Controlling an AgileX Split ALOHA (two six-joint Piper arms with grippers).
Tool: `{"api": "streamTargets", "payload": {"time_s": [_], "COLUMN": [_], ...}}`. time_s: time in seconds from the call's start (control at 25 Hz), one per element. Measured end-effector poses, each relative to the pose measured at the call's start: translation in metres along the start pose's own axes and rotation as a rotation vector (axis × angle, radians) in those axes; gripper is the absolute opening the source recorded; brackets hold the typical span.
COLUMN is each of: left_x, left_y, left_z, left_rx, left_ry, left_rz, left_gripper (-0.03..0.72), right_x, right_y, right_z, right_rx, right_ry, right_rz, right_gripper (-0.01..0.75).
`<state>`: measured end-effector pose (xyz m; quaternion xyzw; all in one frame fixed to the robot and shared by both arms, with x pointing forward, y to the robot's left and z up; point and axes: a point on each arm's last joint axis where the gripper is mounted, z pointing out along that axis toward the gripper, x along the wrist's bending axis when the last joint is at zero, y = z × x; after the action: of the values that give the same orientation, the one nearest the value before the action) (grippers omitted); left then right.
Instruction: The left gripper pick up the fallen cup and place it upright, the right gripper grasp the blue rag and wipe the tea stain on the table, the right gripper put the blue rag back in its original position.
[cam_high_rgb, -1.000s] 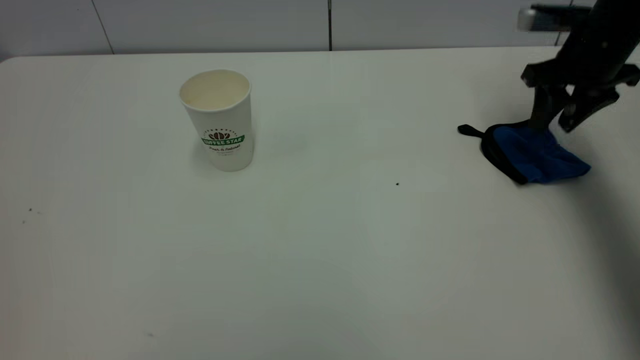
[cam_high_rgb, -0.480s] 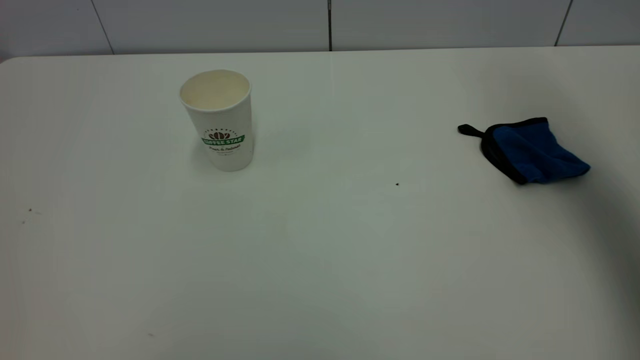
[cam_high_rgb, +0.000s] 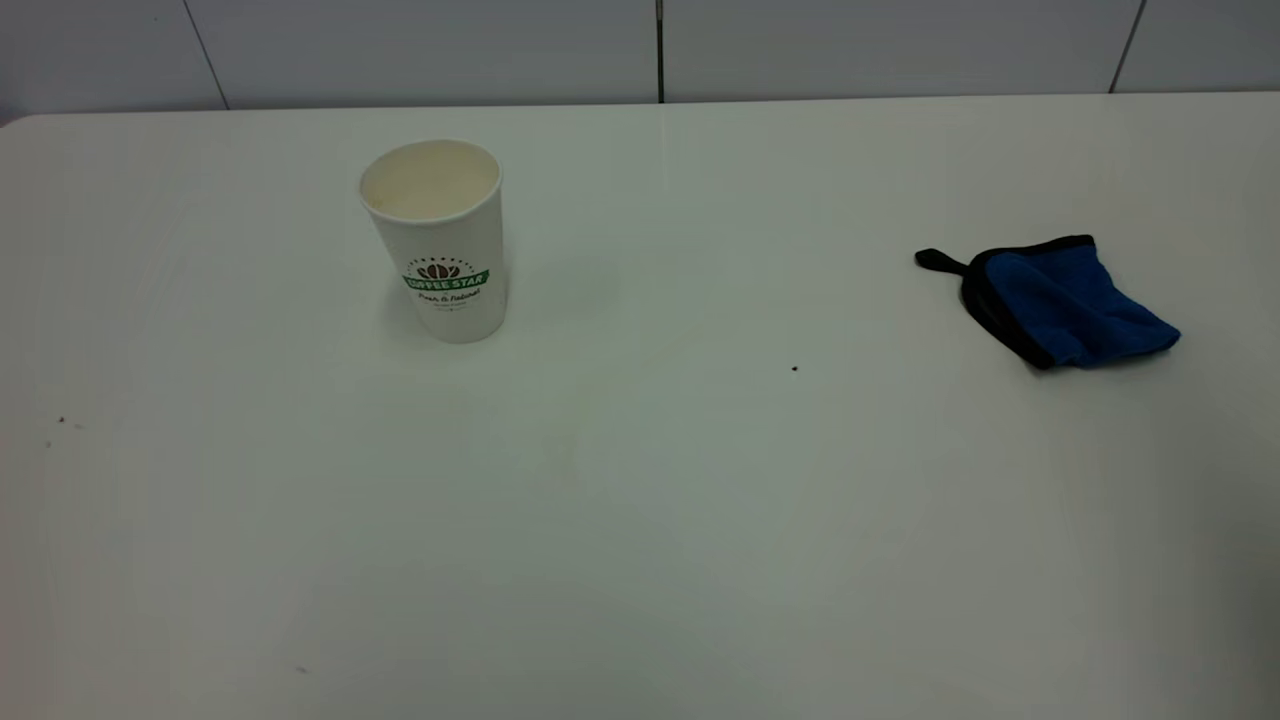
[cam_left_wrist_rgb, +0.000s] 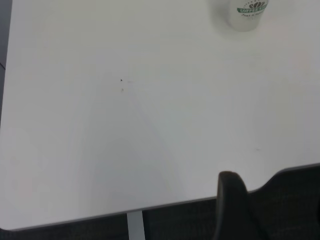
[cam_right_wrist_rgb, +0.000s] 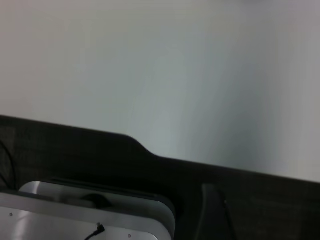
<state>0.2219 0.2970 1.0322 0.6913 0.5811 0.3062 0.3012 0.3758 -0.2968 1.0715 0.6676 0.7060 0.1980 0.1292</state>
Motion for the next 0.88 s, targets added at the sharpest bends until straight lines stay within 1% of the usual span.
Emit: {"api": "streamTargets", "payload": {"time_s": [0.16, 0.28, 0.4, 0.48, 0.56, 0.76, 0.88], "left_x": [0.000, 0.000, 0.000, 0.000, 0.000, 0.000, 0.000], "left_y": [0.000, 0.000, 0.000, 0.000, 0.000, 0.000, 0.000], "left_z": [0.000, 0.000, 0.000, 0.000, 0.000, 0.000, 0.000], "left_rx": [0.000, 0.000, 0.000, 0.000, 0.000, 0.000, 0.000], "left_ry": [0.000, 0.000, 0.000, 0.000, 0.000, 0.000, 0.000], "left_rz": [0.000, 0.000, 0.000, 0.000, 0.000, 0.000, 0.000], "left_gripper": [0.429, 0.429, 0.429, 0.429, 0.429, 0.429, 0.429], "right_x": [0.003, 0.005, 0.007, 0.005, 0.004, 0.007, 0.008], "right_y": [-0.056, -0.086, -0.095, -0.098, -0.100, -0.101, -0.107], "right_z": [-0.005, -0.005, -0.012, -0.010, -0.007, -0.008, -0.013], "right_rx": [-0.025, -0.065, -0.166, -0.213, -0.213, -0.222, -0.275], "right_ry": [-0.044, -0.055, -0.064, -0.082, -0.087, -0.049, -0.054], "right_rz": [0.018, 0.064, 0.091, 0.082, 0.075, 0.021, 0.026], "right_gripper": [0.567, 0.567, 0.567, 0.567, 0.567, 0.567, 0.567]}}
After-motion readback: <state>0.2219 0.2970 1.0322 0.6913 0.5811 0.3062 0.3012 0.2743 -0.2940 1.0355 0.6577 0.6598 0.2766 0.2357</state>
